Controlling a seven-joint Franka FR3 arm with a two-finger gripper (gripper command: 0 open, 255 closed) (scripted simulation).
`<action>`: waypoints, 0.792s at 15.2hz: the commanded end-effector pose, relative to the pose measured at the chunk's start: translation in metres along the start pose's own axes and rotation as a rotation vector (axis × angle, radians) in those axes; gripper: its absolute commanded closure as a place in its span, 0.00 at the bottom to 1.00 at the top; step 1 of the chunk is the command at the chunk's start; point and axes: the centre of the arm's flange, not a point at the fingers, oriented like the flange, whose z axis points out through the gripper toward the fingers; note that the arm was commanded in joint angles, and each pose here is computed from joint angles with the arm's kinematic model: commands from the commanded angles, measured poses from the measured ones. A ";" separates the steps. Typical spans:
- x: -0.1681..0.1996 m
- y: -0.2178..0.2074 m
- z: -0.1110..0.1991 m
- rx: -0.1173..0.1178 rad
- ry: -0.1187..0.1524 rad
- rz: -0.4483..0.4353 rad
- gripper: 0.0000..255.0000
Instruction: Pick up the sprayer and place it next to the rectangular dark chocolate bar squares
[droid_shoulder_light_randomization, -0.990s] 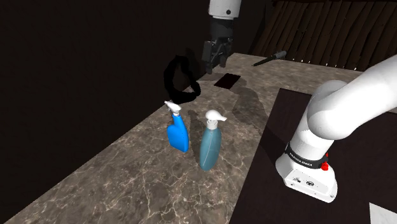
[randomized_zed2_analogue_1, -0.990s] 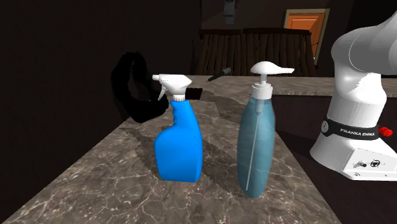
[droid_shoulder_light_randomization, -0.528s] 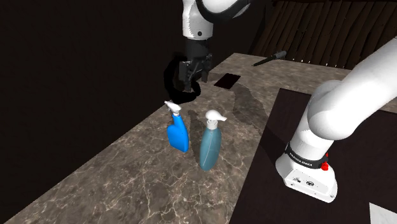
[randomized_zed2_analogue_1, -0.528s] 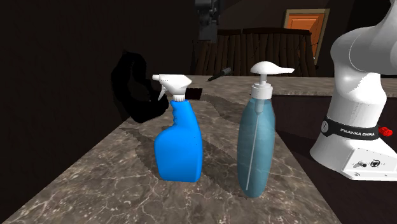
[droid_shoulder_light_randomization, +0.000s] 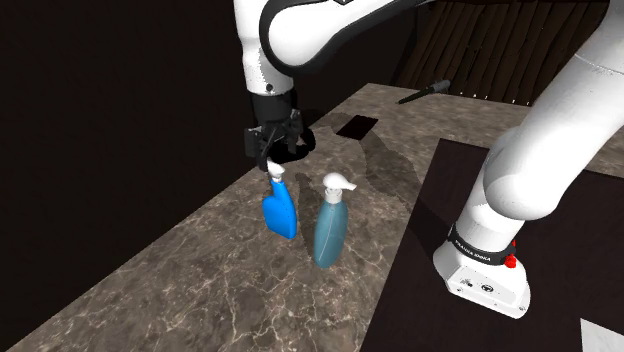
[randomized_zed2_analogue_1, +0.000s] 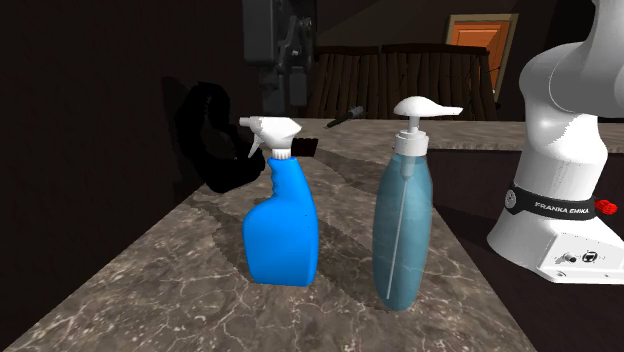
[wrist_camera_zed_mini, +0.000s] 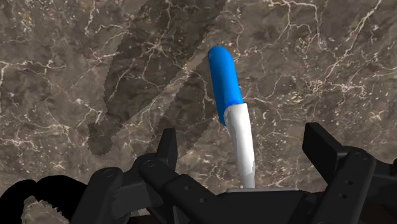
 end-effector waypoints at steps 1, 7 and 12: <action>0.002 -0.005 0.011 -0.001 -0.001 0.001 0.00; 0.002 -0.005 0.040 -0.001 -0.001 0.001 0.00; 0.002 -0.005 0.040 -0.001 -0.001 0.001 0.00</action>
